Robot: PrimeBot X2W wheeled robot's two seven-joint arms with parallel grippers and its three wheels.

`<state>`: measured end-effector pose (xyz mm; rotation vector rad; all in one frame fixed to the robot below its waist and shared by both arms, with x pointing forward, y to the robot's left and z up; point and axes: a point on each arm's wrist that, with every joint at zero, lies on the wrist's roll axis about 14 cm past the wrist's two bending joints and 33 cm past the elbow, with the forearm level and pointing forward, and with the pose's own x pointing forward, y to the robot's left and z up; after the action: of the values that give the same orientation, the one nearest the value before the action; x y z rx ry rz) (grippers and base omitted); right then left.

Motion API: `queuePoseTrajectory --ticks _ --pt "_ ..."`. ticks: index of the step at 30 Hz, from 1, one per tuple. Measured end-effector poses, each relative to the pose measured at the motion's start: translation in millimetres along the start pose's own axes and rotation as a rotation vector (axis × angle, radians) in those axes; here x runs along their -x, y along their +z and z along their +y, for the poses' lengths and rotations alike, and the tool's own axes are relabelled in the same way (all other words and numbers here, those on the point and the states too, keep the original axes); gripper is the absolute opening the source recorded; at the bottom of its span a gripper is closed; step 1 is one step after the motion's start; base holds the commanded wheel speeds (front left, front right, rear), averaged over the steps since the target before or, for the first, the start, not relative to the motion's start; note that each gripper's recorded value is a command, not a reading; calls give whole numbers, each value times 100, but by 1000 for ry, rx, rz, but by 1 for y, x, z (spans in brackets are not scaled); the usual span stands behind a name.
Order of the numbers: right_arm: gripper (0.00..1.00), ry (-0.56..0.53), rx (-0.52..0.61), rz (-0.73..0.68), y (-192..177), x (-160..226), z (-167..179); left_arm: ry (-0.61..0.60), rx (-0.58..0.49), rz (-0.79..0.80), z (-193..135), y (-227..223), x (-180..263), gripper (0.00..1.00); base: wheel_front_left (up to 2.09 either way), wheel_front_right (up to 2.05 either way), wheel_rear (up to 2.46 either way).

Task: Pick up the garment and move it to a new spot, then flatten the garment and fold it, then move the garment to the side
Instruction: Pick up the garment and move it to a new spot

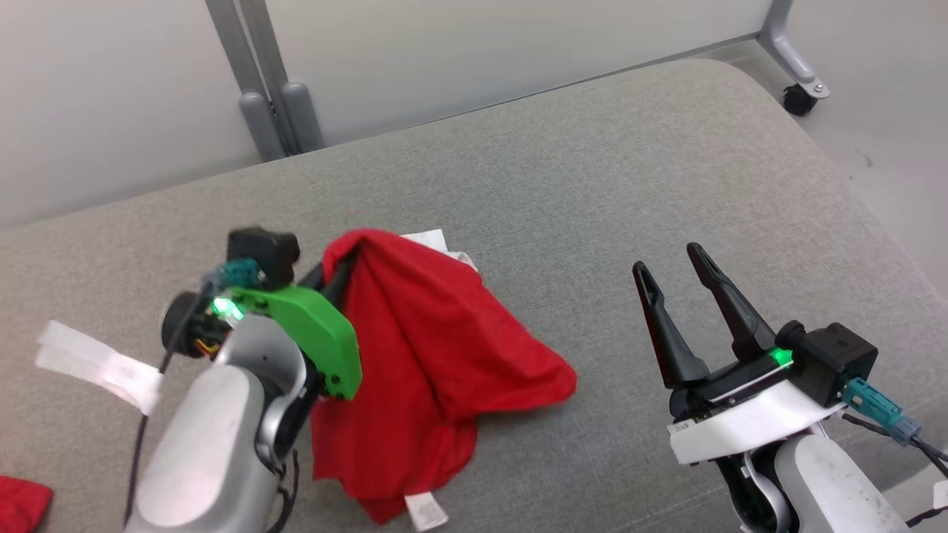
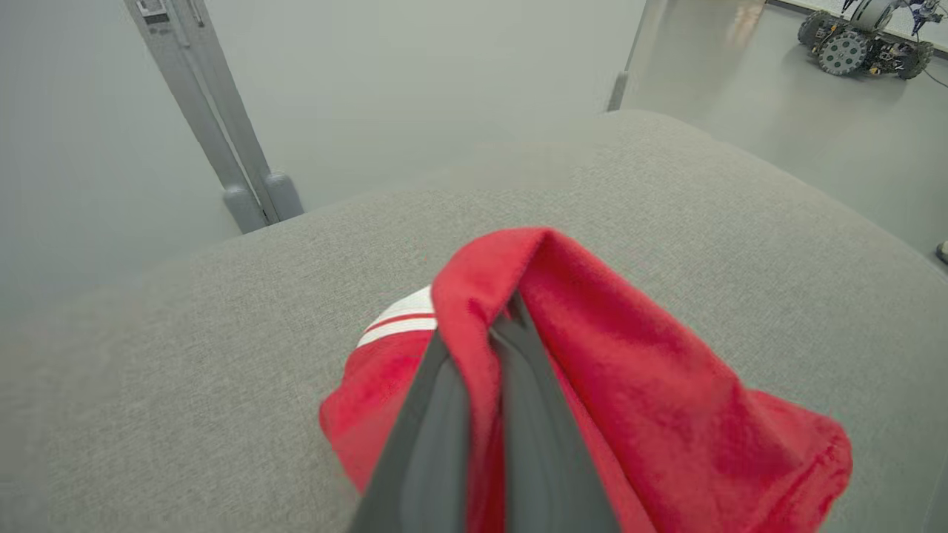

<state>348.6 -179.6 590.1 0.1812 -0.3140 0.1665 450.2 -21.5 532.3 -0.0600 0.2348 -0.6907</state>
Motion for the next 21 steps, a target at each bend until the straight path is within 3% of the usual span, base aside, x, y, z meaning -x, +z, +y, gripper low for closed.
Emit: queuePoseTrajectory --ticks 1,2,3,11,16,21 --pt "100 -8 3 2 0 1 -2 2 13 35 -2 -18 -3 0 0 0 0" --pt "100 -13 4 4 -1 2 -4 3 20 55 -4 -31 -4 28 0 0 0" --pt "100 -18 5 9 -2 2 -5 10 21 74 -5 -44 -5 100 0 0 0" --pt "100 -23 -4 50 -17 3 -8 73 67 21 9 -60 3 100 0 0 0" --pt "100 -18 -11 49 -18 0 -7 111 101 -118 23 -27 19 100 0 0 0" --pt "100 -8 -33 56 -23 1 0 272 68 -297 63 8 60 100 0 0 0"
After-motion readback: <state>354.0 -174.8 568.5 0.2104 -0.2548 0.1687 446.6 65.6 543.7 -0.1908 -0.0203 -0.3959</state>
